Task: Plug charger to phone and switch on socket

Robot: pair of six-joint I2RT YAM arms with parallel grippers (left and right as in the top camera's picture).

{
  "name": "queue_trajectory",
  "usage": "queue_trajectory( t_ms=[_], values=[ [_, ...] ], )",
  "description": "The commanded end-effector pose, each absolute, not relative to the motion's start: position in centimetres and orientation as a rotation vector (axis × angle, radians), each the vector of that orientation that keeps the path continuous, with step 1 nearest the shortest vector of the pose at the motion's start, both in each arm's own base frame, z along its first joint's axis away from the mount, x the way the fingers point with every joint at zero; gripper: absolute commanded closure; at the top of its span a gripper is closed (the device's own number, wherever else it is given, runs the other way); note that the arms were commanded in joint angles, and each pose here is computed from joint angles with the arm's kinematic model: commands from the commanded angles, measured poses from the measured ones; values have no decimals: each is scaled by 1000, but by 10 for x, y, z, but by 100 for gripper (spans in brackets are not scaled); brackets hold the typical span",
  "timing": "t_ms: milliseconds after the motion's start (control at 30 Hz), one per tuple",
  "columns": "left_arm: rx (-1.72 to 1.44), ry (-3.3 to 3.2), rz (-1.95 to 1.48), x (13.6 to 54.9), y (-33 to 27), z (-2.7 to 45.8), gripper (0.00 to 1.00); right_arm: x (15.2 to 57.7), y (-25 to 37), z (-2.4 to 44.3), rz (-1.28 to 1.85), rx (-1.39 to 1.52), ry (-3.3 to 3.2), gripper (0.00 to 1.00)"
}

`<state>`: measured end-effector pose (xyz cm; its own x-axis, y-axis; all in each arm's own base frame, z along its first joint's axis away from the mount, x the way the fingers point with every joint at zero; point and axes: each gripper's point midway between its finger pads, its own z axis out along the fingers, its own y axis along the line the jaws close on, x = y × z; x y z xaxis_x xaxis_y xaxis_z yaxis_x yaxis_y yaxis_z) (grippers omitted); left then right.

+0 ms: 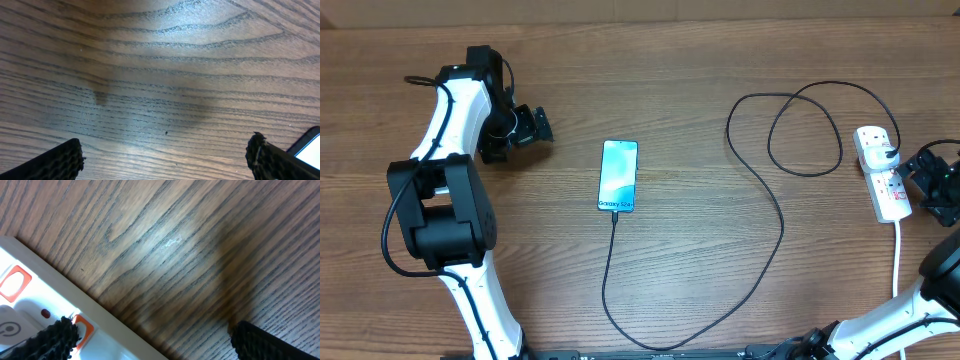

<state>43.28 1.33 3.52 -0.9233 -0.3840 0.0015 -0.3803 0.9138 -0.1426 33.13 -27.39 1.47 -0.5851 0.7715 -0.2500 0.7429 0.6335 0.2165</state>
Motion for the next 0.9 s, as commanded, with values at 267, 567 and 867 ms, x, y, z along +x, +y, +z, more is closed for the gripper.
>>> queue_trajectory(
  t_ms=[267, 567, 867],
  values=[
    [-610, 3034, -200, 438, 13, 37, 0, 335, -263, 11, 120, 1167, 2584, 0],
    [-610, 3034, -200, 438, 13, 37, 0, 335, -256, 10, 128, 1139, 2616, 0],
    [-610, 3034, -200, 438, 13, 37, 1, 332, -248, 8, 144, 1143, 2645, 0]
  ],
)
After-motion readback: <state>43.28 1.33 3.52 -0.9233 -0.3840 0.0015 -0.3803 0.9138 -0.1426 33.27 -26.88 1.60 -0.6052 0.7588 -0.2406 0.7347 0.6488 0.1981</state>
